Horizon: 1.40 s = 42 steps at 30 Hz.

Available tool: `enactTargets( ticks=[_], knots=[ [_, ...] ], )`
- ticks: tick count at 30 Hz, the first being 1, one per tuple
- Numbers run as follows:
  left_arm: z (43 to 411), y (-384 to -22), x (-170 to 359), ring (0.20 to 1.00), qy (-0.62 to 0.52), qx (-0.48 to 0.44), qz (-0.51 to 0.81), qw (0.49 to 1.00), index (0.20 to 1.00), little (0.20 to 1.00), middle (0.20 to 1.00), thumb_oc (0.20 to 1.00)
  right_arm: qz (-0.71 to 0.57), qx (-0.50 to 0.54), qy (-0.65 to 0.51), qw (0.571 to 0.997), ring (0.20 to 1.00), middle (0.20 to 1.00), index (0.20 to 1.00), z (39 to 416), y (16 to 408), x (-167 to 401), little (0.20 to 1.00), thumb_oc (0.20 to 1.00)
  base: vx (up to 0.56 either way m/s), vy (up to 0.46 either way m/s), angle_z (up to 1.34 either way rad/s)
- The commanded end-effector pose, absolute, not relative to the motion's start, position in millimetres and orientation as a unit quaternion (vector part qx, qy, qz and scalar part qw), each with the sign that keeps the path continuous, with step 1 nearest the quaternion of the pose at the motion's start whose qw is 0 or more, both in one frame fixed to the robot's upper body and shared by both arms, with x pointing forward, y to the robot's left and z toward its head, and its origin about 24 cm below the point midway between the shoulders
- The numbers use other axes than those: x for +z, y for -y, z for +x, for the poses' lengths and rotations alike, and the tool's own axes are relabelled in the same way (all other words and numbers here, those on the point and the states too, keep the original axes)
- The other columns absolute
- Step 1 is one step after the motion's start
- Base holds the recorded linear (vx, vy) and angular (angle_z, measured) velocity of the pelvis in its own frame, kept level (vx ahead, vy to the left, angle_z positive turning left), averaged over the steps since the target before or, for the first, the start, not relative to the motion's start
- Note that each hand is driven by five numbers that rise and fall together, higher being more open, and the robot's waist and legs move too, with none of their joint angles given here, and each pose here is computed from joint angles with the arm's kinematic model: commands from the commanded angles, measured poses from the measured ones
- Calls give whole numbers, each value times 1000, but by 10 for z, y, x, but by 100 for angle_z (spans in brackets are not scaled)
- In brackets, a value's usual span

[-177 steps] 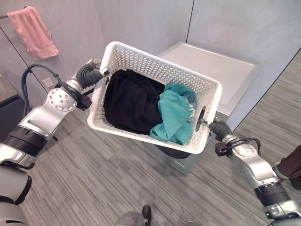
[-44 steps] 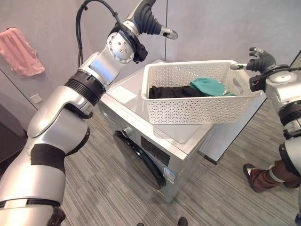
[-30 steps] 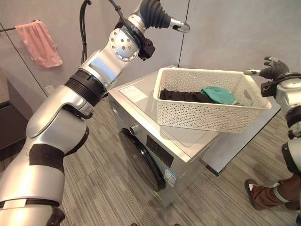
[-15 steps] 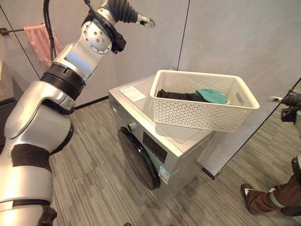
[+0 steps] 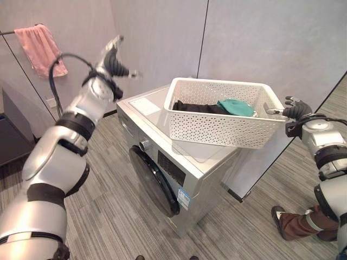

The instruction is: Grab the laundry basket,head to the washer,open it,put in the laundry and shut it.

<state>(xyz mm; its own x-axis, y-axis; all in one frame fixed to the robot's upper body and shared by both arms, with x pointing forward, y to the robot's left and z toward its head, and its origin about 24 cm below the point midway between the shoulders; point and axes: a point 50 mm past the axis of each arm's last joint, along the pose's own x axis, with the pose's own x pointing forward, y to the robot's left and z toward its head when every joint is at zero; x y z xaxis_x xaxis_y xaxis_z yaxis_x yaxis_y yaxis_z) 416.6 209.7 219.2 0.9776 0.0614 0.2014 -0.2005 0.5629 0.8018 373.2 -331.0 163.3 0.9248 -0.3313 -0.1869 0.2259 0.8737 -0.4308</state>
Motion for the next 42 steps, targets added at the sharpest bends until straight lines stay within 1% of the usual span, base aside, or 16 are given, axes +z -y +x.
enactTargets(
  ticks=[1,2,9,12,16,17,23,26,30,33,34,35,38,39,40,42],
  knots=[
    [4202,-2132,2570,1000,109,123,485,859,1000,1000,1000,1000,-229,-143,-71,960,1000,1000,1000,3853,3185,1930,1000,1000,-16,-45,-1],
    [4202,-2190,2372,1000,77,118,485,863,1000,1000,1000,1000,-231,-132,-74,961,1000,1000,1000,3878,3122,1897,1000,1000,0,0,0],
    [4178,-2138,2066,1000,54,86,462,881,1000,1000,1000,1000,-230,-134,-78,961,1000,1000,1000,3899,3094,1887,1000,1000,-3,-6,-2],
    [4138,-1924,2026,1000,86,30,463,882,1000,1000,1000,1000,-222,-166,-86,957,1000,1000,1000,3852,3251,1944,1000,1000,0,0,0],
    [4032,-1827,1960,1000,111,-12,452,885,1000,1000,1000,1000,-209,-197,-94,953,1000,1000,1000,3774,3420,1958,1000,1000,0,0,0],
    [3932,-1784,1821,1000,114,-43,433,893,1000,1000,1000,1000,-198,-215,-104,951,1000,1000,1000,3701,3540,1914,1000,1000,0,0,0],
    [3739,-1801,1488,1000,92,-78,425,897,1000,1000,1000,1000,-174,-235,-124,948,1000,1000,1000,3597,3666,1756,1000,1000,11,1,1],
    [3613,-1933,1327,1000,73,-79,425,899,1000,1000,1000,1000,-169,-244,-133,946,1000,1000,1000,3497,3764,1634,1000,1000,13,7,1],
    [3472,-2170,1254,1000,62,-57,435,896,1000,1000,1000,1000,-173,-264,-102,943,1000,1000,1000,3382,3909,1724,1000,1000,18,12,1],
    [3447,-2251,1203,1000,49,-47,436,897,1000,1000,1000,1000,-173,-264,-80,945,1000,1000,1000,3408,3892,1832,1000,1000,3,16,0],
    [3436,-2279,1182,1000,46,-42,434,899,1000,1000,1000,1000,-166,-266,-45,948,1000,1000,1000,3445,3857,1981,1000,1000,10,37,0],
    [3437,-2280,1183,1000,46,-42,433,899,1000,1000,1000,1000,-166,-267,-45,948,1000,1000,1000,3447,3855,1983,1000,1000,8,36,-2],
    [3400,-2343,1122,1000,37,-30,423,905,1000,1000,1000,1000,-152,-279,16,948,1000,1000,1000,3487,3810,2266,1000,1000,11,34,-2],
    [3345,-2351,1041,1000,30,-36,421,906,1000,1000,1000,1000,-148,-292,72,942,1000,1000,1000,3499,3762,2532,1000,1000,19,54,-1],
    [3343,-2352,1040,1000,30,-36,421,906,1000,1000,1000,1000,-148,-292,72,942,1000,1000,1000,3500,3759,2532,1000,1000,14,64,-2],
    [3319,-2338,975,1000,26,-43,430,902,1000,1000,1000,1000,-158,-299,122,933,1000,1000,1000,3510,3677,2782,1000,1000,-2,41,0]
  ],
)
